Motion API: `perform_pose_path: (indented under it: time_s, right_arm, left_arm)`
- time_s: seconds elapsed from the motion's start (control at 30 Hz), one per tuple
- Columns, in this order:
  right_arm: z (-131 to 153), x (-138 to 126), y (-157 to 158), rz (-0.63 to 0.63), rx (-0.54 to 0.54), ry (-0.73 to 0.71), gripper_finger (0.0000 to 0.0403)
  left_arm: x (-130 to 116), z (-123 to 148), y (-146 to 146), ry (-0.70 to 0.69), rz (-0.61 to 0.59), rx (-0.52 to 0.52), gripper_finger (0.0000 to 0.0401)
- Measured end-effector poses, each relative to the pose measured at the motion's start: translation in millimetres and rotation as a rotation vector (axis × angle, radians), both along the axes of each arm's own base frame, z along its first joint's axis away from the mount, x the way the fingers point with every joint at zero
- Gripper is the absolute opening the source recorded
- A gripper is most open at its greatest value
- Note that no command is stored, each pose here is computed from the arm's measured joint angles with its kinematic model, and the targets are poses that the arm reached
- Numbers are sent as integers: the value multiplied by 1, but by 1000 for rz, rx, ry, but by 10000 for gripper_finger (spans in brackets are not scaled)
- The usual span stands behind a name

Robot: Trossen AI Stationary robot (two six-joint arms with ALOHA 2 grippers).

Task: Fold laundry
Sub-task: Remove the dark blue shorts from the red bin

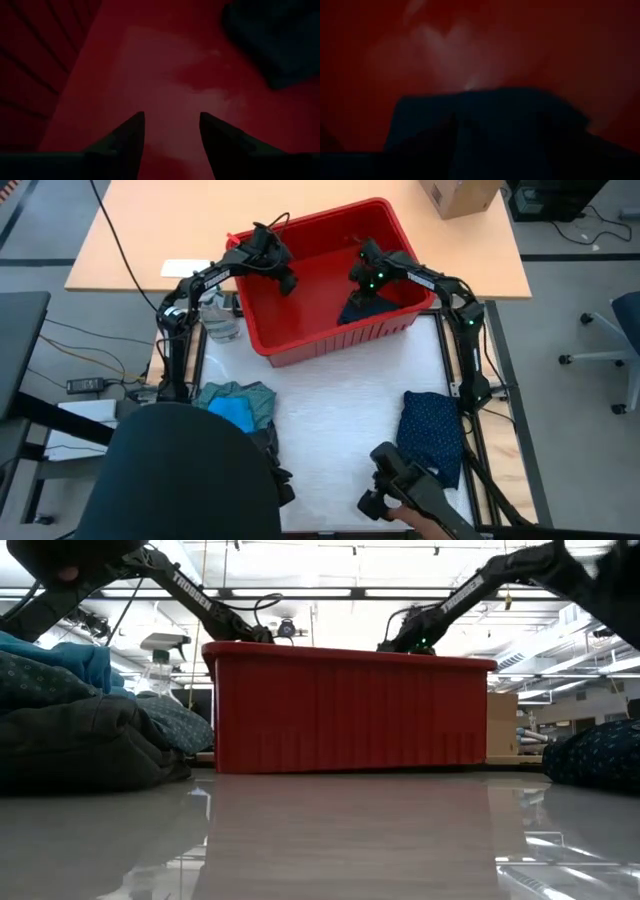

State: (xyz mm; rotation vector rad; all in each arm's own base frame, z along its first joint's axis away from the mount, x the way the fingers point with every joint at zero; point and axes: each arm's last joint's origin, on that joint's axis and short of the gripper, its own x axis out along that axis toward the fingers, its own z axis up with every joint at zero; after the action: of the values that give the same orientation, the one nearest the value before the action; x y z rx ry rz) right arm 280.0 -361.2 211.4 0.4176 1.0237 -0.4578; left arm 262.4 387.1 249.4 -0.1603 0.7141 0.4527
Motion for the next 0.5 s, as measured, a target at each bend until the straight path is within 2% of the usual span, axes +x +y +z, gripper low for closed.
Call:
perform_pose_path:
  time_s: [0.1, 0.17, 0.27, 0.33, 0.4, 0.47, 0.5]
  right_arm:
    - [-25, -1, -1, -9, 68, 89, 287]
    - [-34, -1, -2, -27, 61, 152, 286]
    - [-45, -1, -4, -44, 56, 212, 263]
    - [-46, -1, -6, -66, 30, 228, 218]
    - [-39, -2, -8, -84, -15, 219, 144]
    - [-29, -4, -12, -102, -67, 179, 53]
    - [-22, -4, -13, -110, -99, 161, 31]
  left_arm:
    - [5, 0, -3, -7, 2, -15, 194]
    - [8, 5, -6, -31, 1, -52, 194]
    - [14, 16, -9, -82, -17, -78, 194]
    - [16, 26, -10, -91, -15, -83, 194]
    - [20, 37, -12, -103, -23, -68, 194]
    - [23, 50, -15, -106, -31, -64, 194]
    - [24, 57, -17, -104, -37, -66, 194]
